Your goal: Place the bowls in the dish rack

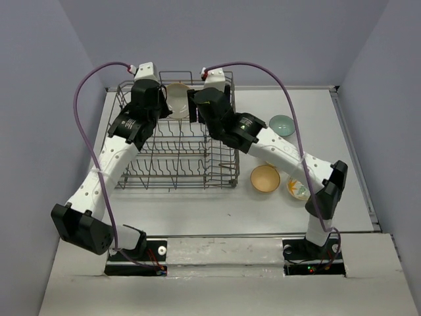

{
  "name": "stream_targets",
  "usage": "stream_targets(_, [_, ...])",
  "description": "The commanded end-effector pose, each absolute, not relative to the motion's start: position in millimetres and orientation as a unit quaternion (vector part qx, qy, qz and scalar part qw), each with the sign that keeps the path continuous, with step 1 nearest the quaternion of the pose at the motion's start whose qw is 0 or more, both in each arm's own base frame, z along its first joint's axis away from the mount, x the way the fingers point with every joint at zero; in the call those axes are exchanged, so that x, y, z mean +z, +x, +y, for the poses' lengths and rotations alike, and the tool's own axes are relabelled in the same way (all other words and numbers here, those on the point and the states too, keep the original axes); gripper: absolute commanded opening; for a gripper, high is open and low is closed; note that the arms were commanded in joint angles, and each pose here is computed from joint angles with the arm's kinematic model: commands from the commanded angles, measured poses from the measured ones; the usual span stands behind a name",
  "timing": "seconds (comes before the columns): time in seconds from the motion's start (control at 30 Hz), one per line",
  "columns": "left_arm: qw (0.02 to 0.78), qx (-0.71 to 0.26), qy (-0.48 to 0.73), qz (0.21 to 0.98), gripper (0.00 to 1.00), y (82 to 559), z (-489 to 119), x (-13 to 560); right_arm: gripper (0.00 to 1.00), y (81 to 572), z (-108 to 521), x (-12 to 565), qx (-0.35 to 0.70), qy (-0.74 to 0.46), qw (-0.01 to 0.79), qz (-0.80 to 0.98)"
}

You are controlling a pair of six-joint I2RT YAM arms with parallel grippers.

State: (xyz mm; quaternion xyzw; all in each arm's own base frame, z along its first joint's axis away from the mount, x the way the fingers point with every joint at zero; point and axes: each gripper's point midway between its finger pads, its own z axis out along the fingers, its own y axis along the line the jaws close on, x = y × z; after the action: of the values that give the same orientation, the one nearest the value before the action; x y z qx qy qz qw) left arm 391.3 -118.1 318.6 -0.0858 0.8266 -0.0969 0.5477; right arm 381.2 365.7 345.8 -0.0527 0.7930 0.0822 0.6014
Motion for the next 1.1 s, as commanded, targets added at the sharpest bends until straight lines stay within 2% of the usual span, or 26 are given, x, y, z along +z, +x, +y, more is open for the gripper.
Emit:
stream_targets(0.0, [0.609, -0.030, -0.139, 0.781, 0.00, 406.5, -84.6, 366.5, 0.77, 359.7, 323.2, 411.3, 0.107, 0.011, 0.649, 0.753])
stream_targets(0.13, [0.617, 0.060, -0.172, 0.765, 0.00, 421.8, -50.1, 379.2, 0.78, 341.2, 276.4, 423.3, 0.087, 0.049, 0.663, 0.742])
stream_targets(0.3, [0.578, 0.228, -0.221, 0.752, 0.00, 446.4, 10.5, 367.6, 0.79, 321.8, 232.0, 410.8, 0.054, 0.072, 0.665, 0.742])
stream_targets(0.5, [0.545, 0.334, -0.234, 0.732, 0.00, 465.1, 50.2, 367.9, 0.81, 306.8, 195.8, 388.8, 0.014, 0.084, 0.664, 0.743])
stream_targets(0.57, [0.513, 0.390, -0.220, 0.732, 0.00, 472.6, 63.8, 356.0, 0.81, 301.5, 184.5, 386.1, 0.006, 0.091, 0.665, 0.741])
stream_targets(0.73, [0.481, 0.461, -0.198, 0.719, 0.00, 478.9, 75.1, 343.7, 0.82, 298.7, 177.1, 371.3, -0.012, 0.088, 0.661, 0.745])
stream_targets(1.07, [0.412, 0.540, -0.148, 0.719, 0.00, 474.3, 89.0, 307.1, 0.83, 299.9, 182.6, 346.3, -0.015, 0.078, 0.650, 0.756])
